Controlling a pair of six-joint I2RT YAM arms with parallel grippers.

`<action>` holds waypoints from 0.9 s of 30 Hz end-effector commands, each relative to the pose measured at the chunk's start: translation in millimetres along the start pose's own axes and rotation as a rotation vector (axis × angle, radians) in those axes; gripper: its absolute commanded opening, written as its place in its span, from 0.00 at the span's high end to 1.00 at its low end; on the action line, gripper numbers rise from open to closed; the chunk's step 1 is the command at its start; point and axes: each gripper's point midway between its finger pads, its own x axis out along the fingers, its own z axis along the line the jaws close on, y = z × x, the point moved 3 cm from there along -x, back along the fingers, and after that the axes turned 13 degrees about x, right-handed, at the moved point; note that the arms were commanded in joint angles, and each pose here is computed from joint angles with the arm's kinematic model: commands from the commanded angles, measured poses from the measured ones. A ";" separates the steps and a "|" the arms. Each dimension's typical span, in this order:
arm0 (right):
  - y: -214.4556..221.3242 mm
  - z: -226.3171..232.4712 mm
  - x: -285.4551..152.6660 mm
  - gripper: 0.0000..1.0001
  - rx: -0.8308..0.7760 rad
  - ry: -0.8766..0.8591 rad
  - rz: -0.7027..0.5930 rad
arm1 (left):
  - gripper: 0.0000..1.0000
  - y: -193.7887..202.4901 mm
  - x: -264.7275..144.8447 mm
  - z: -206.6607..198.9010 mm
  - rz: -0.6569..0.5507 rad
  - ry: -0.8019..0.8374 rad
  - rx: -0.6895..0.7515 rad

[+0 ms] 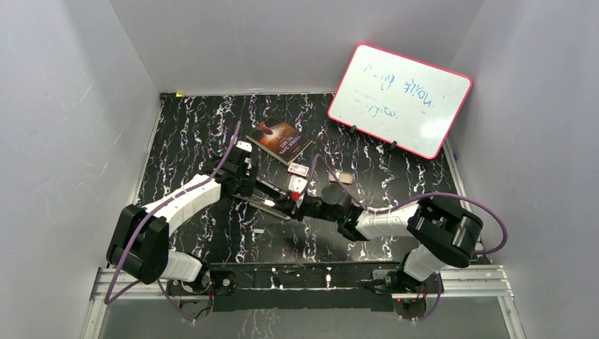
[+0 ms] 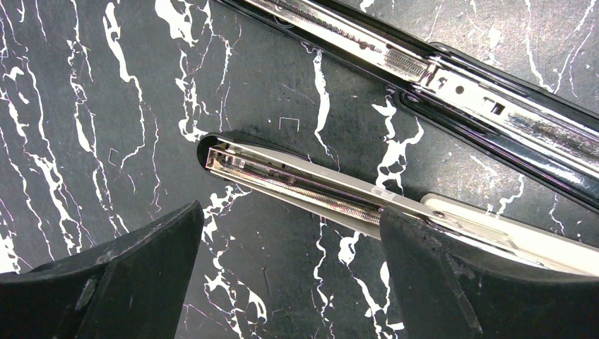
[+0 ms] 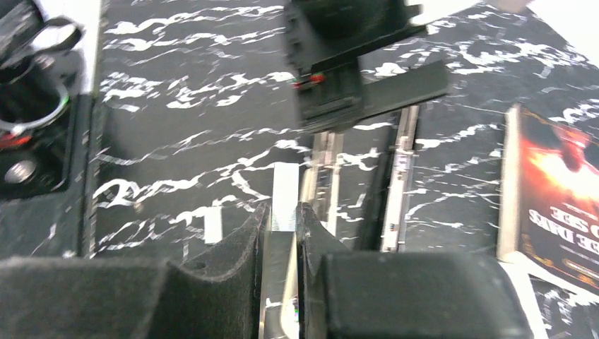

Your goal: Load the staples into the stapler

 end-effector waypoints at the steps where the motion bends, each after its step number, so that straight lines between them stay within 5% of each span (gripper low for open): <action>1: -23.8 -32.8 3.0 1.00 0.116 0.143 0.004 | 0.05 -0.1 -5.3 4.7 -0.013 -0.020 0.002; 11: -22.4 -71.6 21.8 1.00 0.476 0.250 0.200 | 0.05 1.2 -4.7 4.8 -0.009 -0.025 0.007; 27: 7.2 -94.2 47.1 1.00 0.642 0.331 0.299 | 0.05 1.1 -5.1 3.9 -0.011 -0.026 0.012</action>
